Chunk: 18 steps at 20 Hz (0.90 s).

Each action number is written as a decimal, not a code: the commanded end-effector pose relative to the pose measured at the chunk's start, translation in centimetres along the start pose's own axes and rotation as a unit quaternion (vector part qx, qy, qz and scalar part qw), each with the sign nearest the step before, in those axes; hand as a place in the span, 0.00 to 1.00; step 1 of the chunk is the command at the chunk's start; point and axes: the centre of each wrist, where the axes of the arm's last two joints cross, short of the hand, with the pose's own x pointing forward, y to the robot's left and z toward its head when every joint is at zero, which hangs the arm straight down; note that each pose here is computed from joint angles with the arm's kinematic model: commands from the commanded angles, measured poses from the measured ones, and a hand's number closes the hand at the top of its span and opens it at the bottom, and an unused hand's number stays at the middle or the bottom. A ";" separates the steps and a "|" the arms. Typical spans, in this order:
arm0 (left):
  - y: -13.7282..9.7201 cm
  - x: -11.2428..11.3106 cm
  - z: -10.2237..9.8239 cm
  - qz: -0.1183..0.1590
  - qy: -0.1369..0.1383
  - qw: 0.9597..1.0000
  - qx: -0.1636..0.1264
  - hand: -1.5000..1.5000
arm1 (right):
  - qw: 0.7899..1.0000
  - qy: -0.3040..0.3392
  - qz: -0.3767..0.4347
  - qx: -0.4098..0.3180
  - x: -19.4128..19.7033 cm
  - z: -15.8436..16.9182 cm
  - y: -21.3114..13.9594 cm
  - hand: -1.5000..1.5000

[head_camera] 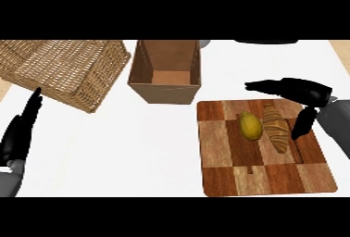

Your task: Pick the lemon from the cutting board and place it in the cardboard box

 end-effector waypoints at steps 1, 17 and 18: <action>-1.3 -1.0 1.7 0.005 0.003 1.000 0.008 0.50 | 0.999 0.009 0.000 0.050 -0.1 -2.0 2.1 0.00; 1.0 -0.3 0.7 -0.003 0.006 1.000 0.005 0.50 | 0.998 -0.001 0.025 0.052 1.1 -5.7 1.1 0.00; 0.9 0.1 -0.4 -0.004 0.011 1.000 0.007 0.50 | 0.998 -0.018 0.011 0.054 0.0 -4.1 3.0 0.00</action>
